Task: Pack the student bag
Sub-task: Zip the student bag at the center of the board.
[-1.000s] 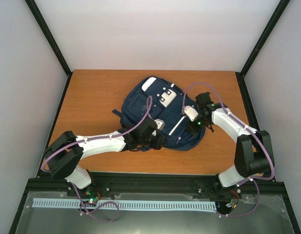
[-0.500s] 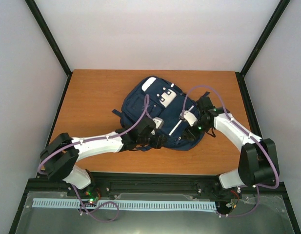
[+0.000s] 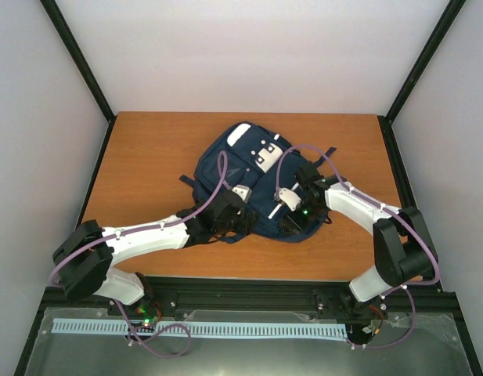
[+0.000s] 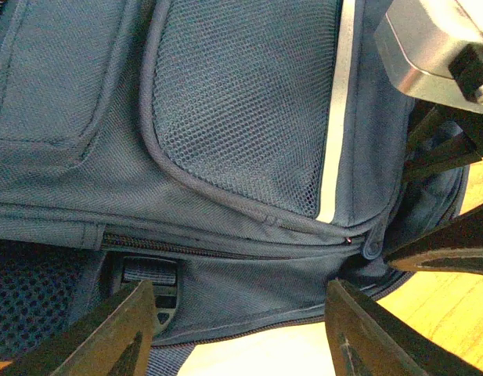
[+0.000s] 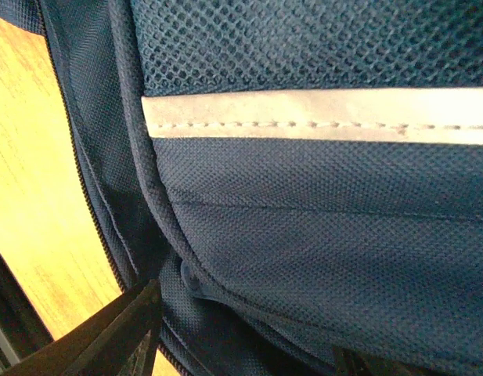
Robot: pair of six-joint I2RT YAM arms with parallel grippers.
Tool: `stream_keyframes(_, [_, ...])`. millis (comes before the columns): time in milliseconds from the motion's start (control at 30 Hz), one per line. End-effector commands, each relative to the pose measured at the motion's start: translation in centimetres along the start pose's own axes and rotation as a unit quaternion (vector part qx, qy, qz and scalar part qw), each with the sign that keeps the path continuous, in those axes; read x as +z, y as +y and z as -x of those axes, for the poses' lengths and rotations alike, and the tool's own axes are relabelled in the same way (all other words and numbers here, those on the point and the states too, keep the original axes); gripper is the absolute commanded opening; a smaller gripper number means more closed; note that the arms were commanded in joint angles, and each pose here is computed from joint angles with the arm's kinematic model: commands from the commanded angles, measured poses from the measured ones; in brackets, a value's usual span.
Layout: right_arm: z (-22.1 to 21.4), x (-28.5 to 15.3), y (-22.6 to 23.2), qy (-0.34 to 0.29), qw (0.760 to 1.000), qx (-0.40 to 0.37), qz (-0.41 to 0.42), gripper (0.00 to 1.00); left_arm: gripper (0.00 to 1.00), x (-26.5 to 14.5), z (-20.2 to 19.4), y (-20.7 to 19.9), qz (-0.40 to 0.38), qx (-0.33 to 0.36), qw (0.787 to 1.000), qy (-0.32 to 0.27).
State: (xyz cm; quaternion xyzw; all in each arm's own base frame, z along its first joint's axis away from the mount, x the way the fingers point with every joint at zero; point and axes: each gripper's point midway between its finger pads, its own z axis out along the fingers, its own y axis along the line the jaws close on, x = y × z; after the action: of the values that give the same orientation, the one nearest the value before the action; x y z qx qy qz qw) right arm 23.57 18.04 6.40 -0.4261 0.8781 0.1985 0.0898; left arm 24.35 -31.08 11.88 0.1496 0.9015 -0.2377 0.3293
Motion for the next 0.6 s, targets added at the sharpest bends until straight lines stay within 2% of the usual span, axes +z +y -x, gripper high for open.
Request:
stream_keyframes(0, [3.6, -0.3, -1.5, -0.043, 0.998, -0.013, -0.053, 0.59, 0.62, -0.5, 0.8, 0.6, 0.021, -0.015, 1.000, -0.018])
stream_keyframes(367, [3.4, -1.5, -4.1, -0.040, 0.989, -0.010, -0.145, 0.37, 0.62, -0.1, 0.7, 0.8, 0.029, -0.016, 0.999, -0.013])
stream_keyframes(467, [3.9, -1.9, -2.6, -0.058, 0.992, -0.019, -0.112, 0.38, 0.61, 0.0, 0.6, 0.7, 0.029, -0.013, 0.999, -0.011])
stream_keyframes(567, [4.3, -1.5, -0.4, -0.073, 0.996, -0.018, -0.046, 0.48, 0.62, 0.1, 0.7, 0.6, 0.028, -0.011, 1.000, -0.009])
